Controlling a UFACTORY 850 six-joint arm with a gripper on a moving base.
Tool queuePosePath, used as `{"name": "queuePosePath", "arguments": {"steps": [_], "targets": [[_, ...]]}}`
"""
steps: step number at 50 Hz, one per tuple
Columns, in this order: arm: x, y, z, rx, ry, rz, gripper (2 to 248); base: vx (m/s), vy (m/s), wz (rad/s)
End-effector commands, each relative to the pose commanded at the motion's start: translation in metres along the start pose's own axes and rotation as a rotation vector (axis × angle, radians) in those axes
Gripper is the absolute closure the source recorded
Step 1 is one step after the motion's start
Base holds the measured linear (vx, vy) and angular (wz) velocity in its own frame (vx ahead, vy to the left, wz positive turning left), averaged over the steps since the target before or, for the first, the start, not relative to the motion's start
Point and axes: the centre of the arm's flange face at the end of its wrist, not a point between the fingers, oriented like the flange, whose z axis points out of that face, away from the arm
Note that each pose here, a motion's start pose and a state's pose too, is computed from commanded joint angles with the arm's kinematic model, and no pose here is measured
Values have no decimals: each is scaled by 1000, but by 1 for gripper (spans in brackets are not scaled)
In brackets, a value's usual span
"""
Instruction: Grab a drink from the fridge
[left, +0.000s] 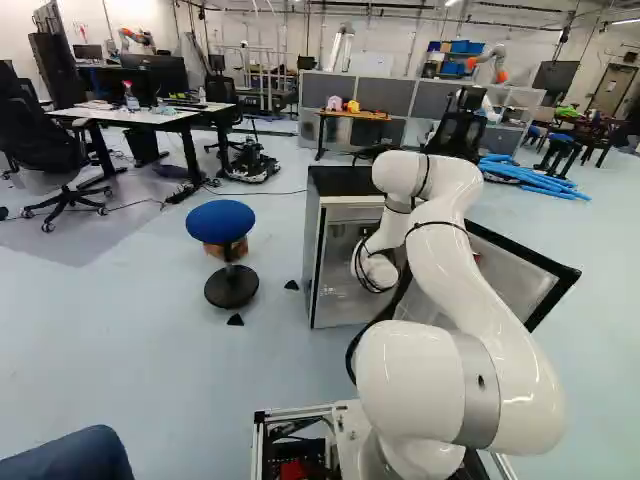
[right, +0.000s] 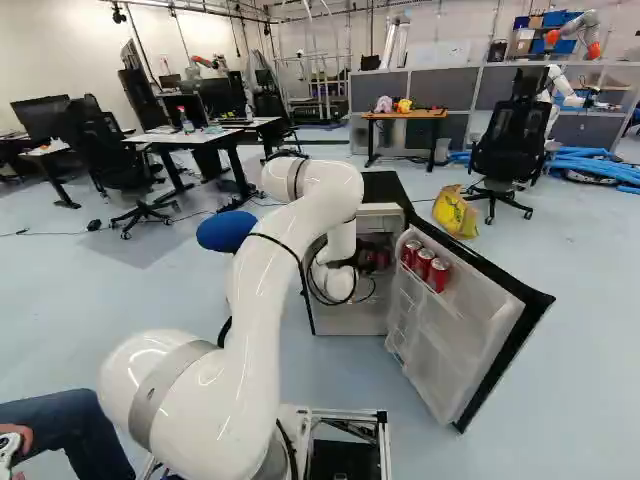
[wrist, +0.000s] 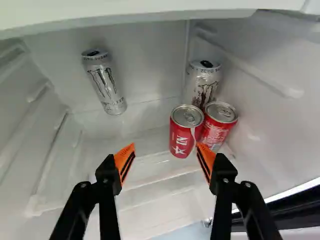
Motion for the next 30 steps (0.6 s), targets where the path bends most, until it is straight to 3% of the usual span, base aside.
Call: {"name": "queuePosePath", "arguments": {"steps": [13,30], "targets": [[1,10,6,-14,11,6,70,0,0,0],[2,8,18,-11,30,2,70,0,0,0]]}}
